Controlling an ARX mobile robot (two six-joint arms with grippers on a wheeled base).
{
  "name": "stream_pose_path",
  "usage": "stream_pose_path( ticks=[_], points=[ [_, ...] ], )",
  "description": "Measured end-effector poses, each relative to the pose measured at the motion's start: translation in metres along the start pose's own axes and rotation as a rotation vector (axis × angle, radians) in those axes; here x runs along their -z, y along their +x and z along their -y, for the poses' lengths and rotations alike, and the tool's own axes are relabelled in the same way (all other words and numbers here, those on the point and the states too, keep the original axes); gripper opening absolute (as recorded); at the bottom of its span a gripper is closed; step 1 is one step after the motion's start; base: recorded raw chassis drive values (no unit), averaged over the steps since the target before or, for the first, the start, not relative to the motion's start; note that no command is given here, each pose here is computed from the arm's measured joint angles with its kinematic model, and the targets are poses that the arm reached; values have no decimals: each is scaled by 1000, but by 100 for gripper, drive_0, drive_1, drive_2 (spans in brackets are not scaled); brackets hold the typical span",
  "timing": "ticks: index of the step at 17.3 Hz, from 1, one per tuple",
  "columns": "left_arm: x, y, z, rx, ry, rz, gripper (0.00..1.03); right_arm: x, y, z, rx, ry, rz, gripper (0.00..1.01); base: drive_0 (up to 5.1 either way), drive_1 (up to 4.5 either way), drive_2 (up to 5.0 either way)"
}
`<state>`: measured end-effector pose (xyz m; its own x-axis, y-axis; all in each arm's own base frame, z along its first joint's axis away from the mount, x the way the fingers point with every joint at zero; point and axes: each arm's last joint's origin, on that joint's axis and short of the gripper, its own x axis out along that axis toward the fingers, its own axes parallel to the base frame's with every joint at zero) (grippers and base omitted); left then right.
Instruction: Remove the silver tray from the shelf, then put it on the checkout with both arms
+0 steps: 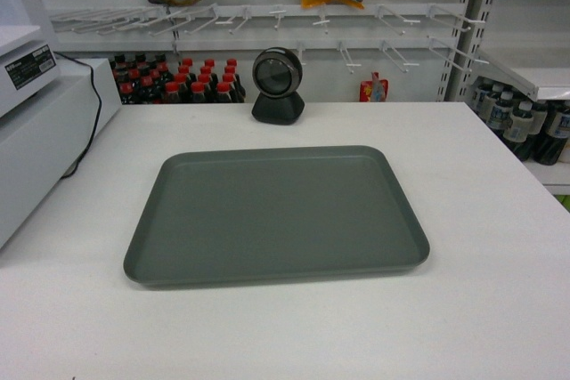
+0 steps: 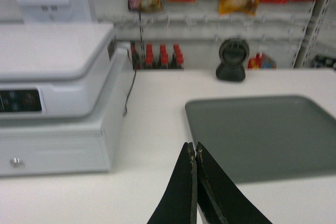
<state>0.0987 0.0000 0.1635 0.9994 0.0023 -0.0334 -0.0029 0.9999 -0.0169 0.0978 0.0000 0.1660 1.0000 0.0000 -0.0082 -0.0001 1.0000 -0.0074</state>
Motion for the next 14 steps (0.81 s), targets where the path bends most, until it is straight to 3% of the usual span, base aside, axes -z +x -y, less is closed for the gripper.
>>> stream_pose_path(
  ticks=[1,5,6,13,14],
  points=[
    [-5,-1,0,5,0,53,1,-4,-1,0,0,0,34,2,0,0,0],
    [-2,-1,0,3,0,29,1,-1,-1,0,0,0,12,2,0,0,0],
    [-3,-1,0,4,0,30,10,-1,-1,0,0,0,12,5,0,0,0],
    [-3,-1,0,4,0,30,93,-1,-1,0,0,0,12,90,0,0,0],
    [-3,-1,0,4,0,30,100,-1,-1,0,0,0,12,100,0,0,0]
  ],
)
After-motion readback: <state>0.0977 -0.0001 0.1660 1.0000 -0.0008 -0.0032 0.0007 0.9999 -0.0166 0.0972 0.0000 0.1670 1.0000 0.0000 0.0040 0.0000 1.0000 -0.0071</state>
